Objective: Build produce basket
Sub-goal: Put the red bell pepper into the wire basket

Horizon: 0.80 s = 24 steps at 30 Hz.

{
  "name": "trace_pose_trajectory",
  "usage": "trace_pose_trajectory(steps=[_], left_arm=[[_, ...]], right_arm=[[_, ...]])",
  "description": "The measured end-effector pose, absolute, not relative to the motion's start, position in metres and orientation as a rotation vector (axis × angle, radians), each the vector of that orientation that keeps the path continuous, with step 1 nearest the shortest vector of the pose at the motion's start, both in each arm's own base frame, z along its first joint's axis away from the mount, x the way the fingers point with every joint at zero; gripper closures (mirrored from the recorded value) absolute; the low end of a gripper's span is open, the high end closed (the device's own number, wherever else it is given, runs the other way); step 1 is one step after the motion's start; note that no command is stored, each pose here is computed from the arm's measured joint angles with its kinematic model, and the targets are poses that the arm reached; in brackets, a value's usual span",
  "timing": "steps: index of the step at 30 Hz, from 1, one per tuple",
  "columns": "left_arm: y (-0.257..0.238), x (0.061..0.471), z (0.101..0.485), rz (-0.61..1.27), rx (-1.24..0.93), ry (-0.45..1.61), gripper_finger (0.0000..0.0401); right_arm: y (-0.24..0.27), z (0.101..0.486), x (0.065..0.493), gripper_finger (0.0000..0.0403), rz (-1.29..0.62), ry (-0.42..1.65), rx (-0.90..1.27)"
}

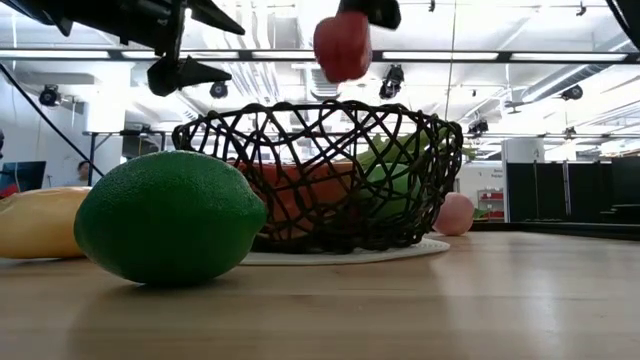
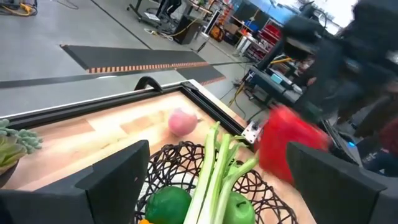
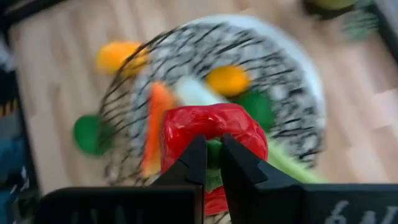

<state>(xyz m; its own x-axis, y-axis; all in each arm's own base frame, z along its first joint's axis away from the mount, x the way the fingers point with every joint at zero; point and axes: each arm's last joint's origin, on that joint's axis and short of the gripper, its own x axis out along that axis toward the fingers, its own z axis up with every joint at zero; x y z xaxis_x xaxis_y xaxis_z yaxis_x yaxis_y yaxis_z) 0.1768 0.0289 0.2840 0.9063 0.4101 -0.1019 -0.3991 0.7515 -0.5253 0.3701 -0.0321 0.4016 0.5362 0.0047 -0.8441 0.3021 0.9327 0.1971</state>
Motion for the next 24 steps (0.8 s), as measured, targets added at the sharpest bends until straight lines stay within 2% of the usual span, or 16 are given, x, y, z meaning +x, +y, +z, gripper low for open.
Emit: trace_pose_trajectory(steps=[5, 11, 19, 24], left_arm=[[0.027, 0.177, 0.284, 0.374, -0.574, 0.001, 0.0040], [0.023, 0.179, 0.283, 0.248, -0.542, 0.053, 0.0040], [0.021, 0.181, 0.282, 0.157, -0.540, 0.079, 0.0040], [0.020, 0.181, 0.282, 0.118, -0.541, 0.090, 0.0040]], right_arm=[[0.019, 0.387, 0.378, 0.0384, -0.122, 1.060, 0.335], [0.058, 0.354, 0.379, 0.0384, -0.228, 1.153, 0.315], [0.066, 0.300, 0.376, 0.0384, -0.488, 1.232, 0.368], [0.067, 0.274, 0.379, 0.0384, -0.541, 1.218, 0.428]])
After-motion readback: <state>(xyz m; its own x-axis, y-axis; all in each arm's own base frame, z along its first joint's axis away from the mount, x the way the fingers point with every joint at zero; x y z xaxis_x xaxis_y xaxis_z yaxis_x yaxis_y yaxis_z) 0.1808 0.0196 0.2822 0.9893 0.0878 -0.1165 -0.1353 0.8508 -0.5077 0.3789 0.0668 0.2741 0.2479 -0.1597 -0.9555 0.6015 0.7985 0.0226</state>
